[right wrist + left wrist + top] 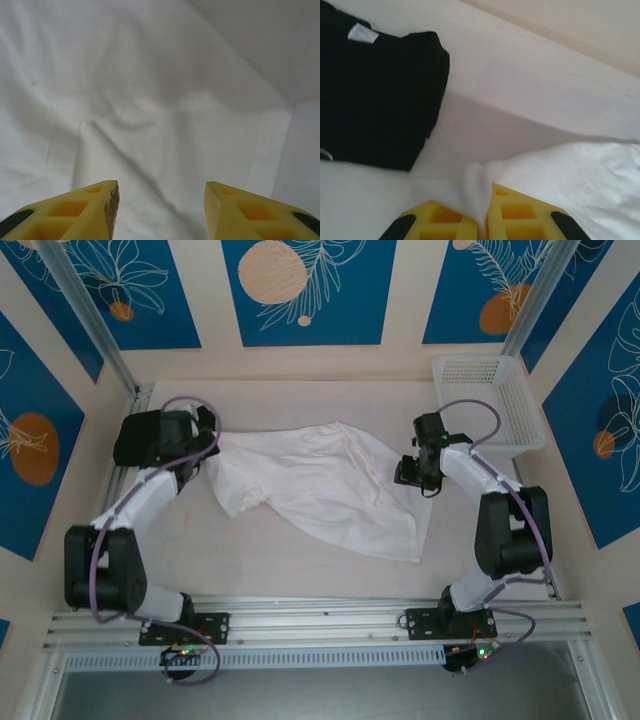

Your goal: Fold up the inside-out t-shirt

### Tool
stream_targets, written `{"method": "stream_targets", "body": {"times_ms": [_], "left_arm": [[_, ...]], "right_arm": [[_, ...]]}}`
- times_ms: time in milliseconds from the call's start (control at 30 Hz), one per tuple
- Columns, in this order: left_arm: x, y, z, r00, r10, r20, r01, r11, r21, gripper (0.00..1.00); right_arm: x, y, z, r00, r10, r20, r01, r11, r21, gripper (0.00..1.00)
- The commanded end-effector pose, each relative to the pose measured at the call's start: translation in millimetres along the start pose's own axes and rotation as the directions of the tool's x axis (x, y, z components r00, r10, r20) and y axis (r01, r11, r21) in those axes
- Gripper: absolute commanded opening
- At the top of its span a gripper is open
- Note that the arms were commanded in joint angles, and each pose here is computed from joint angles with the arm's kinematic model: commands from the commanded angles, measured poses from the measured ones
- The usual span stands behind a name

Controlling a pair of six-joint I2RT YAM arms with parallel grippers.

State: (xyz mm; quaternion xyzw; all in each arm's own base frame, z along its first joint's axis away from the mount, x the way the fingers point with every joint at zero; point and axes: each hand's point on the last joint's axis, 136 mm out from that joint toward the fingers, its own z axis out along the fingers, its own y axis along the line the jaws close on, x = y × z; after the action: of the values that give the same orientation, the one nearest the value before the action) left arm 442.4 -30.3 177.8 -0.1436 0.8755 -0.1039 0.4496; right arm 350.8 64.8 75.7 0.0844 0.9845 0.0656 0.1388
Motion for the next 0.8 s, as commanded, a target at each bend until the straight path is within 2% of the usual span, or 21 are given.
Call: {"method": "stream_targets", "body": {"times_ms": [0,100,200,367,600,633,767], "left_arm": [[-44,1,9,0.997,0.041,0.065,-0.038,0.999,-0.036,0.19],[-40,-7,19,0.999,0.038,0.019,-0.038,0.999,0.001,0.48],[-32,-4,16,0.999,0.033,0.009,-0.033,0.999,0.0,0.62],[-20,-7,-3,1.0,0.006,0.012,-0.007,0.999,0.043,0.68],[8,-20,-18,0.999,-0.034,-0.017,0.036,0.99,0.138,0.71],[12,-22,-20,0.999,-0.031,-0.023,0.034,0.989,0.145,0.71],[32,-34,-29,0.998,-0.019,-0.057,0.029,0.983,0.181,0.72]], "right_arm": [[-28,33,5,0.991,-0.122,0.058,0.125,0.99,-0.061,0.48],[-30,56,18,0.971,-0.234,0.054,0.237,0.971,-0.04,0.48],[-33,66,31,0.96,-0.279,0.026,0.28,0.96,-0.019,0.48],[-32,57,51,0.959,-0.279,-0.04,0.281,0.959,0.044,0.44],[-29,62,59,0.958,-0.282,-0.052,0.284,0.959,0.018,0.37],[-30,64,59,0.958,-0.282,-0.05,0.283,0.959,0.009,0.32],[-34,65,54,0.961,-0.274,-0.041,0.274,0.962,-0.007,0.05]]}}
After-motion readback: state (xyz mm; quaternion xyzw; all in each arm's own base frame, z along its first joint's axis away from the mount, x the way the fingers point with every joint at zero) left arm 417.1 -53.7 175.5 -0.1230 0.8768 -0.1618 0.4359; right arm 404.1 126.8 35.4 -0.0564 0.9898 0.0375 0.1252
